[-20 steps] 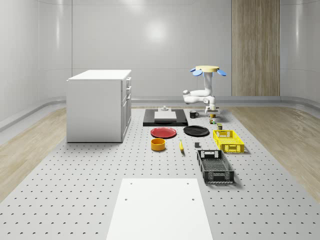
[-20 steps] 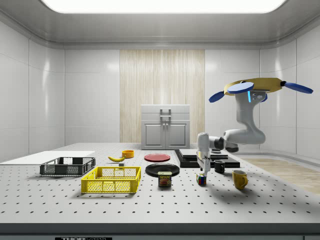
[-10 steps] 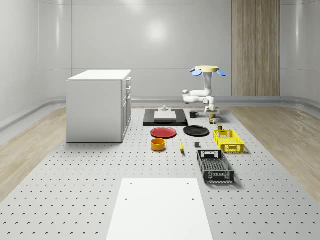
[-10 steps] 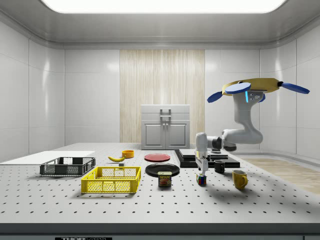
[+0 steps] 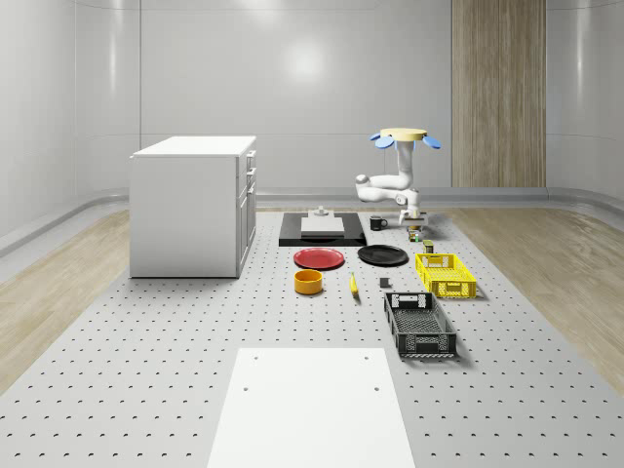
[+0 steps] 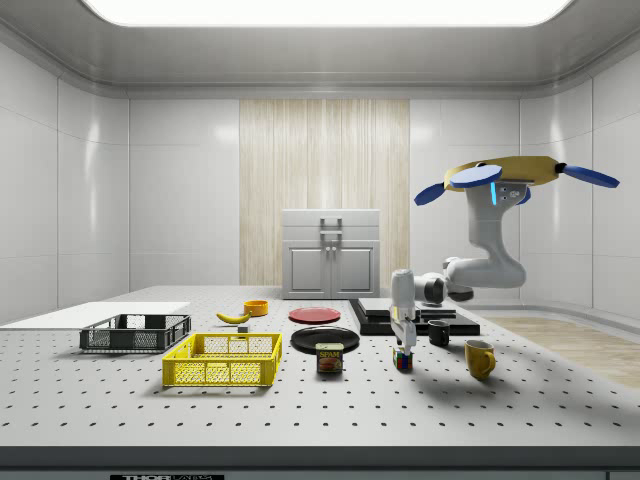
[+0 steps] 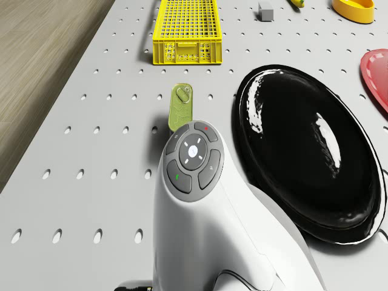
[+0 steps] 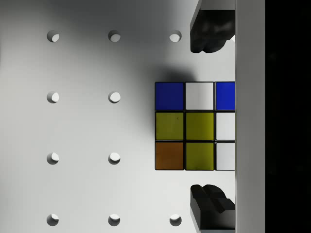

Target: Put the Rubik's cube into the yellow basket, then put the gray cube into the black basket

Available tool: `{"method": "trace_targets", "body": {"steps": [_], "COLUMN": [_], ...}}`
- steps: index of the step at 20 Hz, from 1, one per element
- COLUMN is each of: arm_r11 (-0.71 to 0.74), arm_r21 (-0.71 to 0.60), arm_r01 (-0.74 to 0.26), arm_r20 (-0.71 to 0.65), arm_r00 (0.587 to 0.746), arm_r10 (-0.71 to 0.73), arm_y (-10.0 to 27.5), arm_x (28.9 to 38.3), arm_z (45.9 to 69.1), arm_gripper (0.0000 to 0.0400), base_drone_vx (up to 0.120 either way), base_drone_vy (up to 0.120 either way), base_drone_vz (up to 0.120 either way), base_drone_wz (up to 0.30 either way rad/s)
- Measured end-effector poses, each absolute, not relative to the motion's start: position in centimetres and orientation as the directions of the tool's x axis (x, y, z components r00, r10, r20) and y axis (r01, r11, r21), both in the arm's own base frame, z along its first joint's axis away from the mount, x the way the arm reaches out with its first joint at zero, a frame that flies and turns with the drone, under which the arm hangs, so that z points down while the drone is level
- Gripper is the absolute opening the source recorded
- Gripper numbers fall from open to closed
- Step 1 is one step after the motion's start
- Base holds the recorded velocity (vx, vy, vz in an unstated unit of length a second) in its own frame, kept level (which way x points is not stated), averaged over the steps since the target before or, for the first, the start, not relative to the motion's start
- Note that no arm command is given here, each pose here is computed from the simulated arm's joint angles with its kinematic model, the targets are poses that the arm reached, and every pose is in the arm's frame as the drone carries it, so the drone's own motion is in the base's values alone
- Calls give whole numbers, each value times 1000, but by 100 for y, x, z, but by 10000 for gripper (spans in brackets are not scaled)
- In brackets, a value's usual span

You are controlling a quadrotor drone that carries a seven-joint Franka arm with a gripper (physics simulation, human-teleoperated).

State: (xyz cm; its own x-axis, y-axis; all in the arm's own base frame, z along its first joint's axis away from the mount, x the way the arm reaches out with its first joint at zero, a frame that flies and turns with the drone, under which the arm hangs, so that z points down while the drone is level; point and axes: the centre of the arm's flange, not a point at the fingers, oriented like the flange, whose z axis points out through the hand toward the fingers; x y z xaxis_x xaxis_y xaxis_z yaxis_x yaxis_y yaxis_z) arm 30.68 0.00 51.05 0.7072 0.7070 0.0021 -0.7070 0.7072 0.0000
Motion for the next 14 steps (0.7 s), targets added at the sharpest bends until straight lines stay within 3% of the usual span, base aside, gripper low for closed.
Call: {"method": "trace_targets", "body": {"steps": [14], "arm_r11": [707], "arm_r21": [0], "arm_r01": [-707], "arm_r20": [2], "arm_r00": [707], "arm_r10": [707], "arm_y": [11], "arm_x": [3068], "arm_z": [5330], "arm_gripper": [400], "base_drone_vx": [0], "base_drone_vy": [0], "base_drone_vz": [0], "base_drone_wz": [0]}}
